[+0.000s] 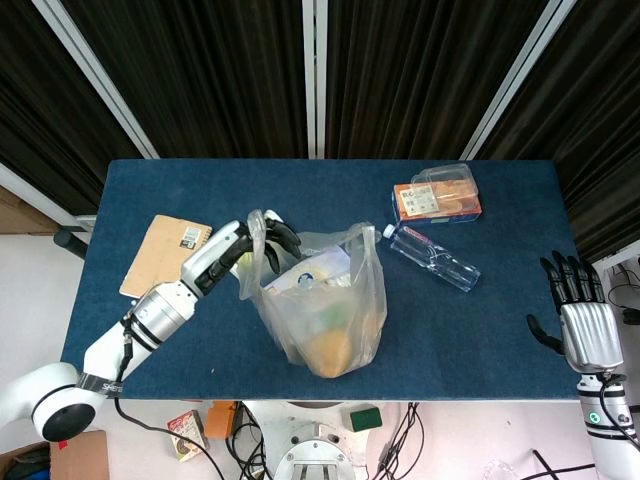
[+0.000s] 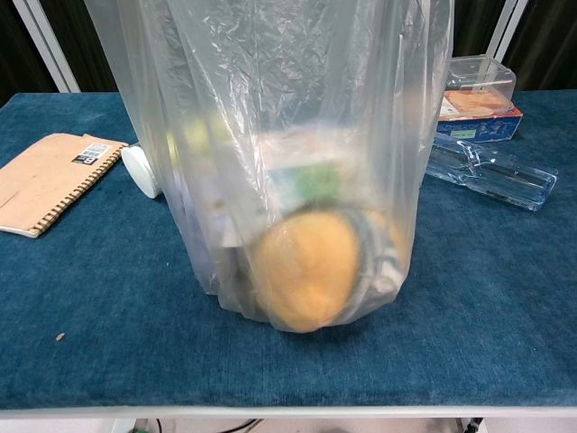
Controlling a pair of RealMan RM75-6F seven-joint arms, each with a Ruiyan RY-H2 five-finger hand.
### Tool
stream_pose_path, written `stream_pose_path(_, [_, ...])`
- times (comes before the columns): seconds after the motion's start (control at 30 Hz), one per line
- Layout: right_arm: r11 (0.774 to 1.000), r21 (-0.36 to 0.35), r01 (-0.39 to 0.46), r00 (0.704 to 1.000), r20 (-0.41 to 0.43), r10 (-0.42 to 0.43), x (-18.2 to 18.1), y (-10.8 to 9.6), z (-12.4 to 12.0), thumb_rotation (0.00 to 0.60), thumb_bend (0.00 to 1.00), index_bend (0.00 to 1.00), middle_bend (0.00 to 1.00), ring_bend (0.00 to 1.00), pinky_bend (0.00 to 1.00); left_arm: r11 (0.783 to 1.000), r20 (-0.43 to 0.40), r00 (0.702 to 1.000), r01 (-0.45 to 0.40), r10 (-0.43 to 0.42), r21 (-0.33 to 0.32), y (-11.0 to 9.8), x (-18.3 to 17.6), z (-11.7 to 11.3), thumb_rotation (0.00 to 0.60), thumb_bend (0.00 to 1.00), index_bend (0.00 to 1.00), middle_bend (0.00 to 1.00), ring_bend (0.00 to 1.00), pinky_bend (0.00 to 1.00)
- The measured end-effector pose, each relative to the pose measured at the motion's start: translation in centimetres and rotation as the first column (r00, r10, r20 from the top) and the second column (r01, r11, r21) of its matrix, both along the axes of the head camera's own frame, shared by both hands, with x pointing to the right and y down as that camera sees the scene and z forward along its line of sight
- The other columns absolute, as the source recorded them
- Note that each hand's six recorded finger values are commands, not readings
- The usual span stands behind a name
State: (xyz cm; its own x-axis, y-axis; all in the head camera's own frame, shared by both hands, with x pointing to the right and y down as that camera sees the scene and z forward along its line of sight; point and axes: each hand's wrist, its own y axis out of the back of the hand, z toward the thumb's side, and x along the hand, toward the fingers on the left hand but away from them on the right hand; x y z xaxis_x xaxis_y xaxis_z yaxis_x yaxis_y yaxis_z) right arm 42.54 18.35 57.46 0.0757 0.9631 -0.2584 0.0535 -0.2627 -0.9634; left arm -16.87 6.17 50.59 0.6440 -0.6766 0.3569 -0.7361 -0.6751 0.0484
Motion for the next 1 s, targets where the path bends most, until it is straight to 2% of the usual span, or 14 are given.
stream_pose_path(0.23, [0.999,0.014,0.048,0.998,0.027,-0.048,-1.5,-0.5,0.0,0.6,0.28,0.0,0.0,0.0,0.0,1.0,-0.016,1.0,0.023,-0.023,-0.008,-0.1,-0.4,-0.2,0.026,0.0,0.37,0.42,0.34,0.51])
stream_pose_path(0.37, [0.989,0.106,0.106,0.991,0.074,-0.114,-3.9,-2.0,-1.3,0.6,0.3,0.0,0.0,0.0,0.0,1.0,-0.014,1.0,0.023,-0.023,-0.007,0.0,-0.4,-0.2,0.023,0.0,0.37,0.42,0.34,0.51])
stream_pose_path(0.43, [0.977,0.158,0.141,0.983,0.096,-0.157,-5.3,-3.1,-2.1,0.6,0.23,0.0,0.0,0.0,0.0,1.0,-0.015,1.0,0.018,-0.018,-0.009,0.1,-0.2,-0.3,0.023,0.0,0.37,0.42,0.34,0.51])
stream_pose_path(0.5, [0.962,0.206,0.177,0.969,0.133,-0.207,-7.1,-4.4,-2.9,0.6,0.16,0.0,0.0,0.0,0.0,1.0,-0.014,1.0,0.015,-0.016,-0.008,0.1,0.0,-0.3,0.017,0.0,0.37,0.42,0.34,0.51])
stream_pose_path(0.6, [0.948,0.238,0.213,0.94,0.213,-0.265,-9.9,-6.4,-4.0,0.6,0.12,0.0,0.0,0.0,0.0,1.0,-0.007,1.0,0.018,-0.019,-0.005,0.1,0.1,-0.2,0.0,0.0,0.37,0.41,0.34,0.5])
stream_pose_path(0.67, [0.934,0.266,0.238,0.917,0.256,-0.306,-12.0,-8.1,-4.9,0.6,0.1,0.0,0.0,0.0,0.0,1.0,-0.002,1.0,0.024,-0.024,-0.007,0.1,0.2,0.0,0.0,0.0,0.37,0.41,0.34,0.49])
stream_pose_path(0.87, [0.883,0.385,0.267,0.861,0.316,-0.398,-17.4,-12.5,-8.0,0.6,0.1,0.0,0.0,0.0,0.0,0.998,-0.003,0.999,0.044,-0.045,-0.034,0.2,0.7,0.6,0.0,0.0,0.37,0.41,0.34,0.48])
stream_pose_path(1.0, [0.867,0.415,0.275,0.845,0.325,-0.424,-20.1,-14.3,-9.3,0.6,0.1,0.0,0.0,0.0,0.0,0.998,-0.004,0.999,0.042,-0.042,-0.037,0.2,1.1,0.6,0.0,0.0,0.37,0.41,0.34,0.48])
